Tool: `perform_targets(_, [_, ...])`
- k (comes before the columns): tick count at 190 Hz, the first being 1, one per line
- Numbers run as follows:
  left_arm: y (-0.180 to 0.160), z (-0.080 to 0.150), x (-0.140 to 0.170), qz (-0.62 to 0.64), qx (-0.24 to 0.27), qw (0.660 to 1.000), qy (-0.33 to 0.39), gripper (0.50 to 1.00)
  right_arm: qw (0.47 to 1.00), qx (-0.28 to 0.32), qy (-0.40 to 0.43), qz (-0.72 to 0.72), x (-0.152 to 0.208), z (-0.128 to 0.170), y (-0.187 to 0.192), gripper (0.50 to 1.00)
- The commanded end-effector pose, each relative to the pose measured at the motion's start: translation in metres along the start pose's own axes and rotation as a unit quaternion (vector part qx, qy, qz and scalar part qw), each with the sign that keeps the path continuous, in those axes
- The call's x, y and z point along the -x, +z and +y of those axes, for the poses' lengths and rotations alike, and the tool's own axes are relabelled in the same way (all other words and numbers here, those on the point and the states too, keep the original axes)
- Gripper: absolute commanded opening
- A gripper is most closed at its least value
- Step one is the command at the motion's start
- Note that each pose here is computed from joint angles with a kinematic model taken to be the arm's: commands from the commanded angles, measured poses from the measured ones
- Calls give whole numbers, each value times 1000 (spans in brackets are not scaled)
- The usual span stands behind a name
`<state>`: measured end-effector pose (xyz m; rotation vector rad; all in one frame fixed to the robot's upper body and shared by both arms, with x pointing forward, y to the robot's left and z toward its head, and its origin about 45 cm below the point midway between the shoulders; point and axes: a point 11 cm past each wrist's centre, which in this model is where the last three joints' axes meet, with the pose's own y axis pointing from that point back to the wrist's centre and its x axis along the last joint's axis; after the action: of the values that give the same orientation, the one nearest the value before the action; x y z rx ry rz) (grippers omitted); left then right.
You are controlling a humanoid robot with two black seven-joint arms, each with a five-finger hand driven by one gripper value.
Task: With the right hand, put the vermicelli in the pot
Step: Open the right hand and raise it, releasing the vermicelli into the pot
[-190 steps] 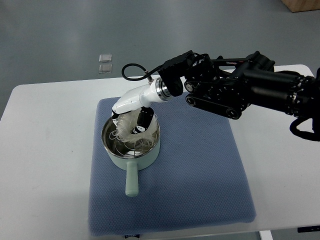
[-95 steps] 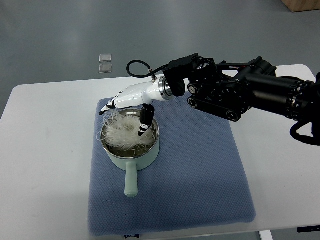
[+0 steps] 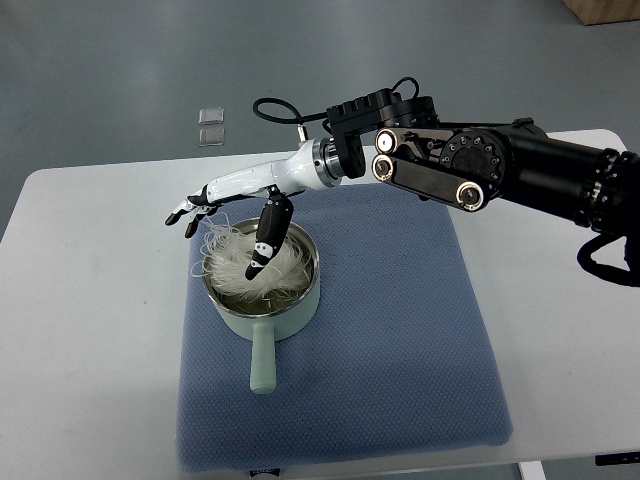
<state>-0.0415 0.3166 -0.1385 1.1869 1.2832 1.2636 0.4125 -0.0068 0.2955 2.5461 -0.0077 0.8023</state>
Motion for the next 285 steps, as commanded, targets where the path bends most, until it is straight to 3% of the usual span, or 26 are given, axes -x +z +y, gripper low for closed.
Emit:
perform_targets(1, [0, 0, 0, 0, 0, 1000, -1, 1000, 998, 7, 12, -61, -7, 10, 5, 934])
perform_targets(124, [0, 0, 0, 0, 0, 1000, 0, 1000, 994, 43, 55, -89, -28, 47, 26, 934])
perform_targets(255, [0, 0, 0, 0, 0, 1000, -1, 1000, 988, 75, 121, -68, -86, 105, 3, 934])
perform_targets(285, [0, 0, 0, 1, 0, 1000, 0, 1000, 990, 65, 111, -58, -81, 116, -6, 934])
